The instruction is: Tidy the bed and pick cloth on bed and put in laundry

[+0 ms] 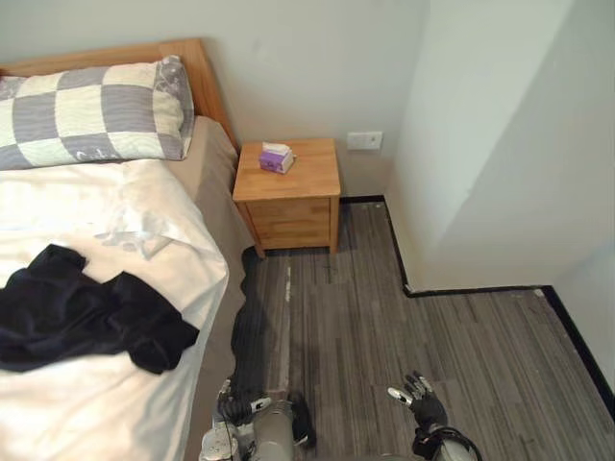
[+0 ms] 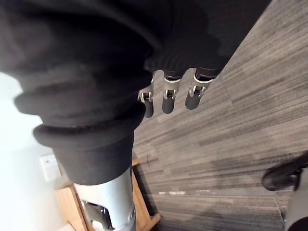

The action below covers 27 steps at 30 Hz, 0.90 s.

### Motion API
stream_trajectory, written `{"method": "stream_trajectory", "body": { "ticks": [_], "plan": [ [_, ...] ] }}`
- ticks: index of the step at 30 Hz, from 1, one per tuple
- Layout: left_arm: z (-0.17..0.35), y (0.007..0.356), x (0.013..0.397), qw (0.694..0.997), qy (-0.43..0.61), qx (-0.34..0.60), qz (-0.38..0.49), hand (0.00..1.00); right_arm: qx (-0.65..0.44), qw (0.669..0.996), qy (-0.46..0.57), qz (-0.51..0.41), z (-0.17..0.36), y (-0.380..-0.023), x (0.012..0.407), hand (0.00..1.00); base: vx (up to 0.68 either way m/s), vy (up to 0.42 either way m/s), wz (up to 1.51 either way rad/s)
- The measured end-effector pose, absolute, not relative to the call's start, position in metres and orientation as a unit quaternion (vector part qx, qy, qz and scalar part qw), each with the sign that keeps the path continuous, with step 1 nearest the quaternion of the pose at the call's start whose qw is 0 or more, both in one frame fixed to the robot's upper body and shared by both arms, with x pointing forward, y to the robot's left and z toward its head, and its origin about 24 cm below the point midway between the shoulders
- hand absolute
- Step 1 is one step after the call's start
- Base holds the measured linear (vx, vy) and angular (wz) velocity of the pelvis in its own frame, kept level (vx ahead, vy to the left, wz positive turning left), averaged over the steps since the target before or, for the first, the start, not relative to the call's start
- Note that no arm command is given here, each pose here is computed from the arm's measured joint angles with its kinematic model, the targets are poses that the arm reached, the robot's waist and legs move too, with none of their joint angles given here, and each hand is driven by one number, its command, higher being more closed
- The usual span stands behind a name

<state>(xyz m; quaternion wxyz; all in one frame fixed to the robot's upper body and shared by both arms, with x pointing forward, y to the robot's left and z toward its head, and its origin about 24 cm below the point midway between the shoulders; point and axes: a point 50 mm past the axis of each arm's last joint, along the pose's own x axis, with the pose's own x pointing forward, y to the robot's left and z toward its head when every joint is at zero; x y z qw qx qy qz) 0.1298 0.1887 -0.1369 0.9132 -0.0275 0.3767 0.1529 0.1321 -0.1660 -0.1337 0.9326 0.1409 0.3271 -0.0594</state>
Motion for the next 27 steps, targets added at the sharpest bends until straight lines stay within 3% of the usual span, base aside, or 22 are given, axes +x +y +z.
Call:
{"method": "stream_trajectory", "body": {
  "ticks": [7, 11, 15, 17, 19, 22, 27],
  "plan": [
    [-0.143, 0.182, 0.133, 0.903, 0.419, 0.003, 0.099, 0.00, 0.129, 0.930, 0.339, -0.058, -0.136, -0.166, 0.141, 0.00, 0.62, 0.213, 0.56],
    [-0.146, 0.182, 0.125, 0.897, 0.428, -0.017, 0.113, 0.00, 0.105, 0.933, 0.340, -0.042, -0.135, -0.171, 0.141, 0.00, 0.49, 0.018, 1.05],
    [-0.145, 0.172, 0.131, 0.900, 0.417, -0.038, 0.120, 0.00, 0.093, 0.935, 0.337, -0.048, -0.135, -0.177, 0.137, 0.00, 0.54, -0.282, 1.85],
    [-0.145, 0.185, 0.128, 0.897, 0.412, -0.045, 0.150, 0.00, 0.092, 0.929, 0.357, -0.039, -0.140, -0.172, 0.122, 0.00, 0.45, -0.413, 2.29],
    [-0.148, 0.179, 0.119, 0.892, 0.416, -0.067, 0.167, 0.00, 0.073, 0.933, 0.349, -0.039, -0.137, -0.185, 0.130, 0.00, 0.40, -0.393, 1.46],
    [-0.150, 0.181, 0.105, 0.881, 0.418, -0.092, 0.203, 0.00, 0.062, 0.938, 0.342, 0.003, -0.134, -0.177, 0.139, 0.00, 0.31, -0.353, 1.55],
    [-0.147, 0.178, 0.109, 0.894, 0.408, -0.082, 0.164, 0.00, 0.035, 0.929, 0.366, 0.047, -0.139, -0.168, 0.130, 0.00, 0.12, -0.115, 2.25]
  ]
}}
